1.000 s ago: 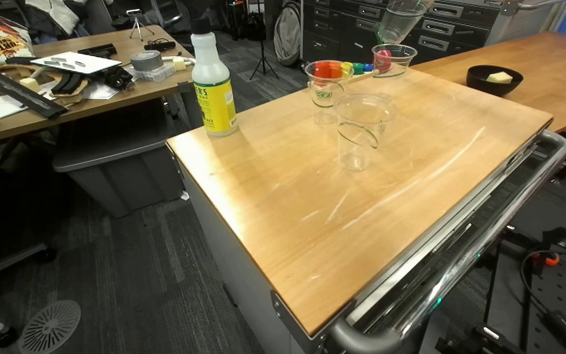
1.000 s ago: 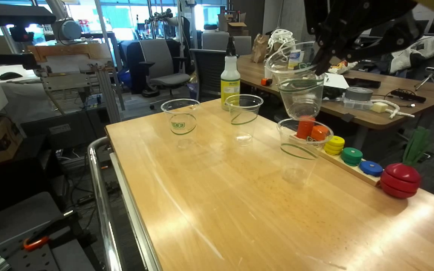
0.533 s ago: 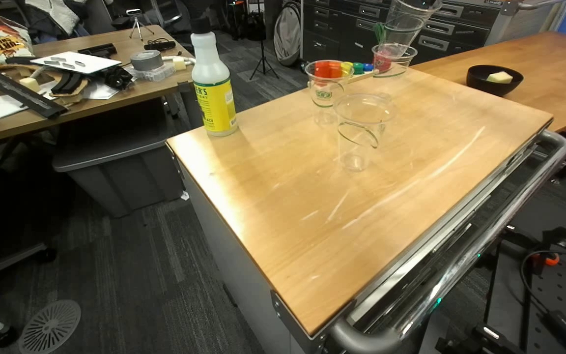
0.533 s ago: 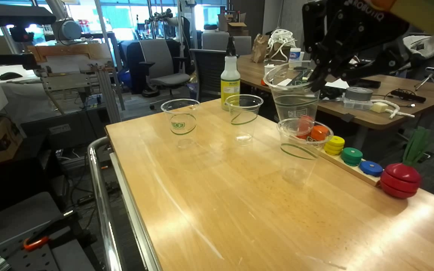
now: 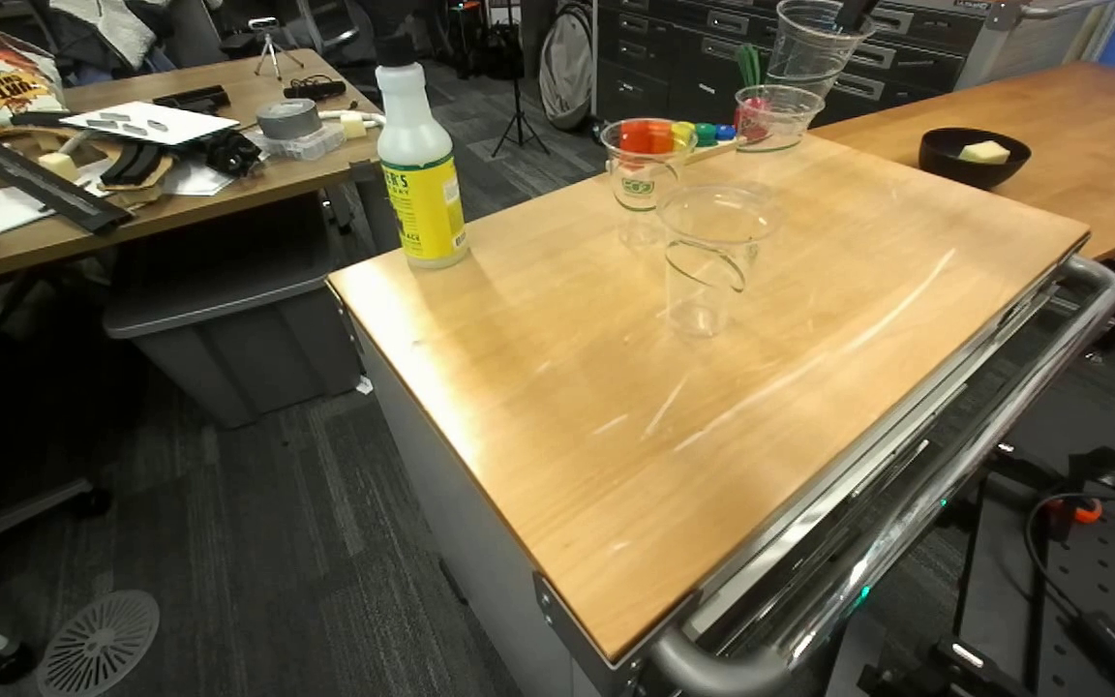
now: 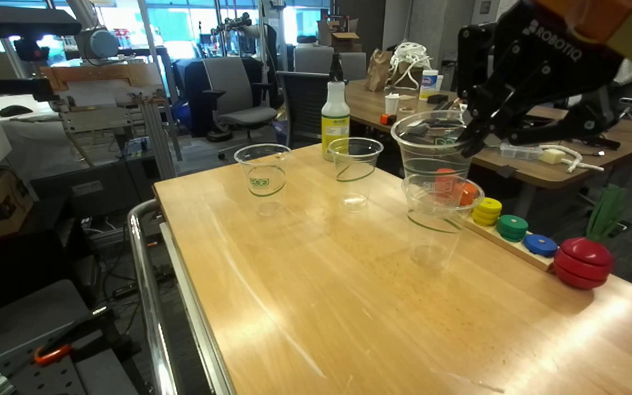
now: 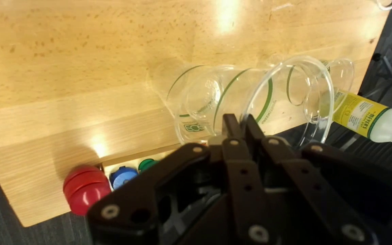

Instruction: Stack the cups together

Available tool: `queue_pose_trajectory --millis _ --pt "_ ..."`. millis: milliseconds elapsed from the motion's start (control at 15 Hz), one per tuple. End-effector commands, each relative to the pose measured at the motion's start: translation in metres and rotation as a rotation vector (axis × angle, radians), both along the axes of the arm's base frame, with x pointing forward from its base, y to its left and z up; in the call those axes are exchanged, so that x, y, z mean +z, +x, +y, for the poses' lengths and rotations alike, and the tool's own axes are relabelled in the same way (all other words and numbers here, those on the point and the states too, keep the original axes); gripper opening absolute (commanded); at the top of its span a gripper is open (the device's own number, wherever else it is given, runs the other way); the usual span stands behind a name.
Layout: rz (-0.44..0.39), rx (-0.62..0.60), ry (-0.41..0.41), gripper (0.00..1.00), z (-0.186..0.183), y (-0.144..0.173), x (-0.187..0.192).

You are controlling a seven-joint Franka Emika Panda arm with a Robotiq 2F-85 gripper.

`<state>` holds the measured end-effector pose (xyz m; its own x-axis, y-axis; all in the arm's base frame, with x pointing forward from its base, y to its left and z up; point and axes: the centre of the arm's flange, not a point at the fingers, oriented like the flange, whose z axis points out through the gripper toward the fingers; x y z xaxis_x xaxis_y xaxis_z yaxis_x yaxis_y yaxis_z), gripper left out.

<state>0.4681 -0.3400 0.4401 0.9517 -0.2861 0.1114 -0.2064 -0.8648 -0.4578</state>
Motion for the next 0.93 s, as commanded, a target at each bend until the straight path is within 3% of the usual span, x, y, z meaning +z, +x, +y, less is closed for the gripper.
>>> queue_pose_trajectory --millis 0,67,400,600,867 --pt "0.03 0.005 0.025 0.33 -0.009 0.004 0.005" --pt "0.039 0.002 0.028 0.36 -0.01 0.004 0.004" --pt "0.051 -0.021 0.008 0.74 -0.01 0.008 0.006" --pt "0.1 -0.085 -0.146 0.98 0.007 0.008 0.017" --pt "0.177 -0.166 -0.353 1.0 0.054 0.019 0.046"
